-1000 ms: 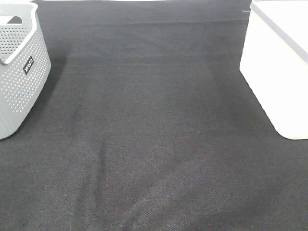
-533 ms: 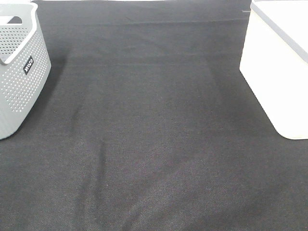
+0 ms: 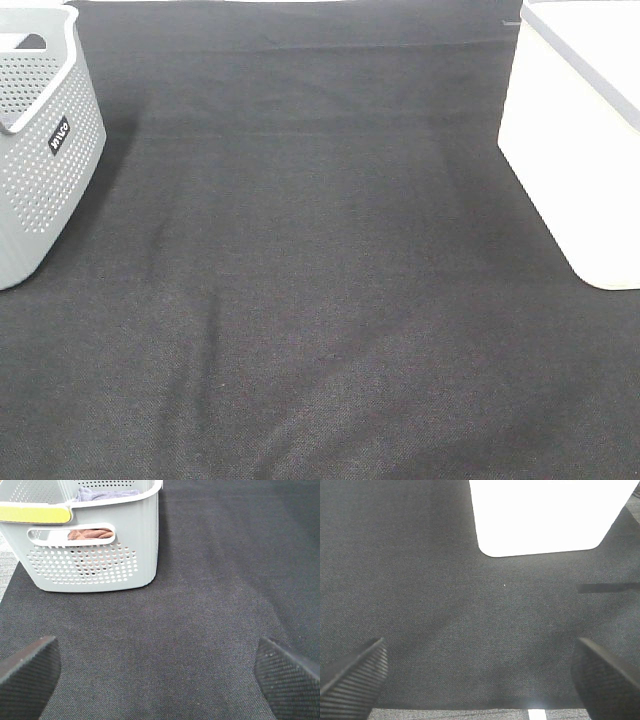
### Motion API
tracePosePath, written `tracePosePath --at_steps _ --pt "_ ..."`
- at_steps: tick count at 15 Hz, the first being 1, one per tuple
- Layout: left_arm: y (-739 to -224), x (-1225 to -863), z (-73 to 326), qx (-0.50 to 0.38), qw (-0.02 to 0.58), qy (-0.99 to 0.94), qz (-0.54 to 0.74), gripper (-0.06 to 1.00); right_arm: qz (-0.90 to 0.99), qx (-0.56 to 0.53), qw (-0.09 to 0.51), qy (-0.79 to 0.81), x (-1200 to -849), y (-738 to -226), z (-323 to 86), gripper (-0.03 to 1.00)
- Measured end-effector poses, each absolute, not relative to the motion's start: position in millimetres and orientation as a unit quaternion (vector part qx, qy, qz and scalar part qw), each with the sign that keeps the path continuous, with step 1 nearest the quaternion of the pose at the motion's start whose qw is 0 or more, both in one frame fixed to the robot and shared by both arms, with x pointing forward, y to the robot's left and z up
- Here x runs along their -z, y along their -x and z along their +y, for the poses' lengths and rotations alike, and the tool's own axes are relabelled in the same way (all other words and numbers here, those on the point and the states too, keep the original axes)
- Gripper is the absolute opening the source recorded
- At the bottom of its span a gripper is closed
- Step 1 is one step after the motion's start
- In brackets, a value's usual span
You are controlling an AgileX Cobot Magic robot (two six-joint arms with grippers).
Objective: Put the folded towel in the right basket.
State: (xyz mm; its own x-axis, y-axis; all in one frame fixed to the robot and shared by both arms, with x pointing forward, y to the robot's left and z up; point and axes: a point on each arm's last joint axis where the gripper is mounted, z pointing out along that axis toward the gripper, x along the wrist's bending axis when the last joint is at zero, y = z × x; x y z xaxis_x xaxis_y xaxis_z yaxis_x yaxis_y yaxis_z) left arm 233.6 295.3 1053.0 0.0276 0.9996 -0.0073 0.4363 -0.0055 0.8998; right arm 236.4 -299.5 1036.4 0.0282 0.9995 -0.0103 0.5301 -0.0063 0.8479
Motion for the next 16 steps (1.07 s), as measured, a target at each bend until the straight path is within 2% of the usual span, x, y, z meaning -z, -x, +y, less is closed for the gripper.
tracePosePath --at_steps 16 --pt "-233.6 -1053.0 295.3 -0.368 0.383 -0.606 0.592 0.98 0.611 -0.335 0.350 -0.625 -1036.4 -236.4 -299.4 0.96"
